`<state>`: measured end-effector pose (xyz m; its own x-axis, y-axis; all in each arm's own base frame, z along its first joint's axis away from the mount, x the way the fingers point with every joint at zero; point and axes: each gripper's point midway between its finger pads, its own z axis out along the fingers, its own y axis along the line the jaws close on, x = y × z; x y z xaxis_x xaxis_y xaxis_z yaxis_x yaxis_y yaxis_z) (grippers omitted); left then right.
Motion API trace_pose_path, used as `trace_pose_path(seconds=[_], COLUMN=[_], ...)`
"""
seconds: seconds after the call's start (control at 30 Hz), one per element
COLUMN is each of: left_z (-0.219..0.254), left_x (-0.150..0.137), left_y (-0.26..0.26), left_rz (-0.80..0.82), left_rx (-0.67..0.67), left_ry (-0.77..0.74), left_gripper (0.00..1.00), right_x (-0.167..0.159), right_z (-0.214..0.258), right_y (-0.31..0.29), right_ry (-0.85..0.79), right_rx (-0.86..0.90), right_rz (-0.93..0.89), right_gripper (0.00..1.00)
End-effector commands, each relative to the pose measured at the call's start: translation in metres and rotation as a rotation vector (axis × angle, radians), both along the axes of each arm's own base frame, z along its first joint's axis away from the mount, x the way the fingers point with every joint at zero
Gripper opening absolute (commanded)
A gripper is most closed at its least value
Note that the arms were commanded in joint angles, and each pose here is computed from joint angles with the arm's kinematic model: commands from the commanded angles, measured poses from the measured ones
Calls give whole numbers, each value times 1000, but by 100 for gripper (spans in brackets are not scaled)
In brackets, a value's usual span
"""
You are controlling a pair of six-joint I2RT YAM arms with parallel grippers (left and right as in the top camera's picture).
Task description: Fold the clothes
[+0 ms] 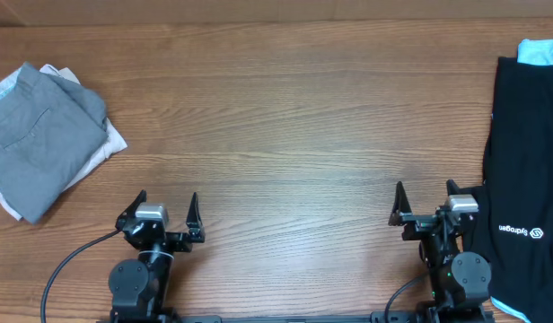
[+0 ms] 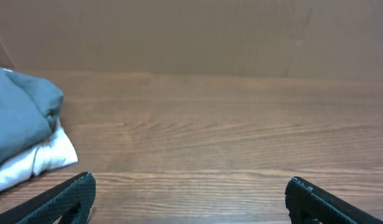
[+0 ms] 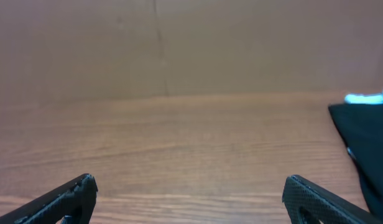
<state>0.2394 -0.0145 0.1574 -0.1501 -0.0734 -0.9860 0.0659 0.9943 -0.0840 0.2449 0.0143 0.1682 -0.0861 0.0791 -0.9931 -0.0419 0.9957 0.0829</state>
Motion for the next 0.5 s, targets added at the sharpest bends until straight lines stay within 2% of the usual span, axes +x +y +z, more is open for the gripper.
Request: trace_pose_path(seconds=[0.0,0.17,0.27,0.47], left_z=[37,42,43,41], left_x=[-6,-5,-2,11], left_y=[0,-2,-9,-15], left_rz=[-1,-13,-53,-80], left_rx=[-19,-21,-31,-47], left_ry=[-31,76,169,414], left_gripper=[100,100,100,100], right_x=[-2,1,7,32], right_z=[27,42,49,31], right_y=[-12,-12,-19,-18], right_ry=[12,119,192,508], right_rx=[64,162,157,103], right_rz=[-73,-95,-144,-175], right_gripper=[100,100,100,100])
